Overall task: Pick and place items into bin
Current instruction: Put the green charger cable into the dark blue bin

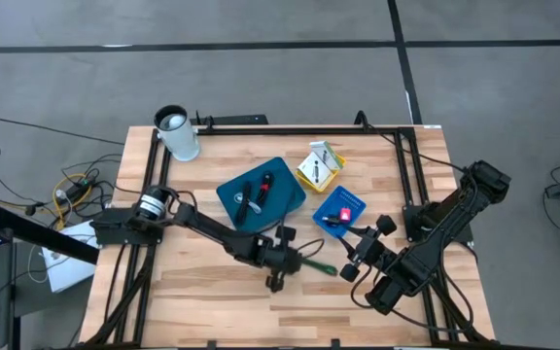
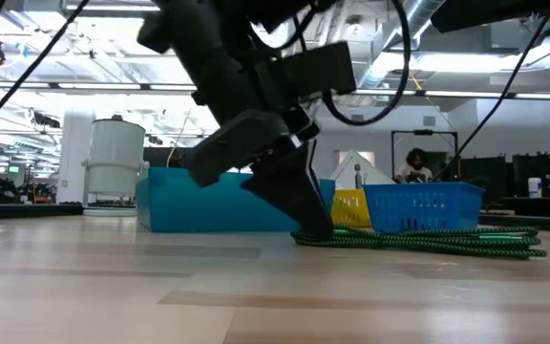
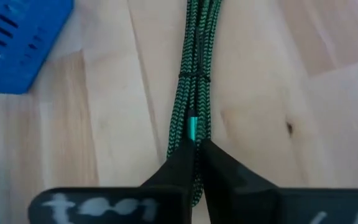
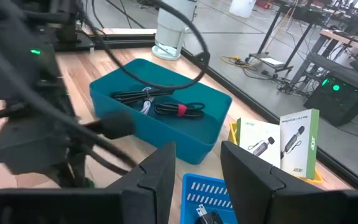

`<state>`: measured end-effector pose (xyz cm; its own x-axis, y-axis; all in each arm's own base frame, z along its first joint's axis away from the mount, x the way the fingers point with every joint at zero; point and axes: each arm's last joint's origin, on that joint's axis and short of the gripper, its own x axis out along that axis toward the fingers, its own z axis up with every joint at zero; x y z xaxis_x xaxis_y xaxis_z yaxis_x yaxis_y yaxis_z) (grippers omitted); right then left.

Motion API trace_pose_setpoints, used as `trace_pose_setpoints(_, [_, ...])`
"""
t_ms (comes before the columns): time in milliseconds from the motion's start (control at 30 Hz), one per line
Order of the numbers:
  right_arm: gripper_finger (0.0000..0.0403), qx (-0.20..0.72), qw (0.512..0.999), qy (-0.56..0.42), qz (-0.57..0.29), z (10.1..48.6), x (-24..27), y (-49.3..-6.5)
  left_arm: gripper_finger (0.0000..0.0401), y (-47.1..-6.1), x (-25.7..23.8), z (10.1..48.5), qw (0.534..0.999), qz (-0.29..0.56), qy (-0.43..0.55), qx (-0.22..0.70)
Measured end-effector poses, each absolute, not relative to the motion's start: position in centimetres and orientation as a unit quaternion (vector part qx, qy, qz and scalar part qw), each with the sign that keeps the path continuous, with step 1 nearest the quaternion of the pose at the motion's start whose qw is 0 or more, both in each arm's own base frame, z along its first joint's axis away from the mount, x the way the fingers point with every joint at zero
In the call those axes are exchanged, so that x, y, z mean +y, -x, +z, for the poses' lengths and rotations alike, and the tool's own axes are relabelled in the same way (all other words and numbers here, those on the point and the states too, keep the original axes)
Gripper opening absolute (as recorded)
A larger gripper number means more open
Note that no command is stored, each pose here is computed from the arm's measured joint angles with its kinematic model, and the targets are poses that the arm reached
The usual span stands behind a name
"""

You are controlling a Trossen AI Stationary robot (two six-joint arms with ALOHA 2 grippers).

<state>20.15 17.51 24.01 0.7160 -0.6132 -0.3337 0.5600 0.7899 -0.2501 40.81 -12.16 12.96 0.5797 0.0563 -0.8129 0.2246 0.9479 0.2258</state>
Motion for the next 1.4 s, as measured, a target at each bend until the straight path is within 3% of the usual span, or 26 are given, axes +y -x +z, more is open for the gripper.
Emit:
trace_pose_setpoints(500, [0.0124, 0.202, 0.924, 0.064, -0.318, 24.0, 17.5, -20.2, 0.0001, -40.3, -15.4, 16.8, 0.832, 0.095, -0.346, 0.424])
trace_pose_setpoints(733, [0.0124, 0.203, 0.924, 0.064, -0.317, 24.0, 17.5, -20.2, 0.0001, -39.9, -14.8, 20.2, 0.775, 0.191, -0.402, 0.449])
trace_pose_setpoints(1033, [0.0124, 0.204, 0.924, 0.068, -0.315, 24.0, 17.6, -20.2, 0.0001, -37.4, -12.9, 24.4, 0.699, 0.284, -0.411, 0.511])
trace_pose_setpoints(1200, [0.0124, 0.204, 0.924, 0.068, -0.315, 24.0, 17.6, -20.2, 0.0, -36.2, -10.7, 24.9, 0.669, 0.347, -0.38, 0.536])
trace_pose_setpoints(1400, [0.0124, 0.202, 0.925, 0.065, -0.315, 24.0, 17.6, -20.2, 0.0, -36.7, -8.4, 23.6, 0.657, 0.323, -0.299, 0.611])
